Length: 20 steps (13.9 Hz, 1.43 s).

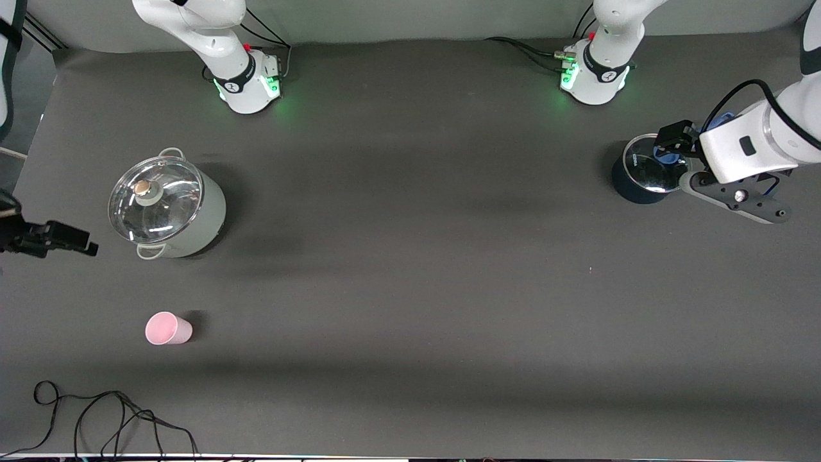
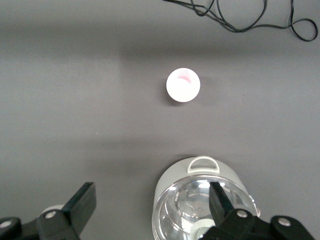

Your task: Transfer pink cup from left to right arm

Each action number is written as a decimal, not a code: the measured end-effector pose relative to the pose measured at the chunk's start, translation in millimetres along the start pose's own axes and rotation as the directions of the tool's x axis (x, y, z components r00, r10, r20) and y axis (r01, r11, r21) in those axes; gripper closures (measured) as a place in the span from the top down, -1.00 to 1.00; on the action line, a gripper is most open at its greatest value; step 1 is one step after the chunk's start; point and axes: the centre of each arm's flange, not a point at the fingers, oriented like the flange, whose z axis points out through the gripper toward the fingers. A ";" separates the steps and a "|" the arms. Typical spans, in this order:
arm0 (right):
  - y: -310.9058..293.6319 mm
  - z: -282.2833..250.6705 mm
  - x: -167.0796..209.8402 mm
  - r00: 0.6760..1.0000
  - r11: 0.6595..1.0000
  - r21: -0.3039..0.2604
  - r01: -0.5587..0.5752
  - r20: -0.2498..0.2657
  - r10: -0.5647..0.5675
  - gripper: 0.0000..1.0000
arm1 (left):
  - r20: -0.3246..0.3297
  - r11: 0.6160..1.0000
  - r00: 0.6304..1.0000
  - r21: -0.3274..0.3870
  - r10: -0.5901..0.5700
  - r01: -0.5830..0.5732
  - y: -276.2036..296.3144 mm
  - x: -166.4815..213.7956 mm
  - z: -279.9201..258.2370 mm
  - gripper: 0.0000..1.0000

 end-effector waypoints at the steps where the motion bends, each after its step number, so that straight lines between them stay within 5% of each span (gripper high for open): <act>1: -2.8 0.6 -8.9 1.000 1.000 0.002 -0.003 0.001 0.003 1.00 | 0.001 1.000 1.000 0.000 0.002 -0.002 1.4 0.5 0.4 1.00; 11: -16.4 -19.9 -30.0 0.999 1.000 -0.001 -0.028 0.015 0.028 1.00 | -0.001 1.000 1.000 0.008 0.004 -0.004 5.9 4.7 1.6 1.00; 20: -20.4 -25.3 -31.9 1.000 1.000 0.000 -0.021 0.013 0.021 1.00 | 0.030 0.990 0.996 0.116 -0.085 0.081 -6.4 19.6 3.4 1.00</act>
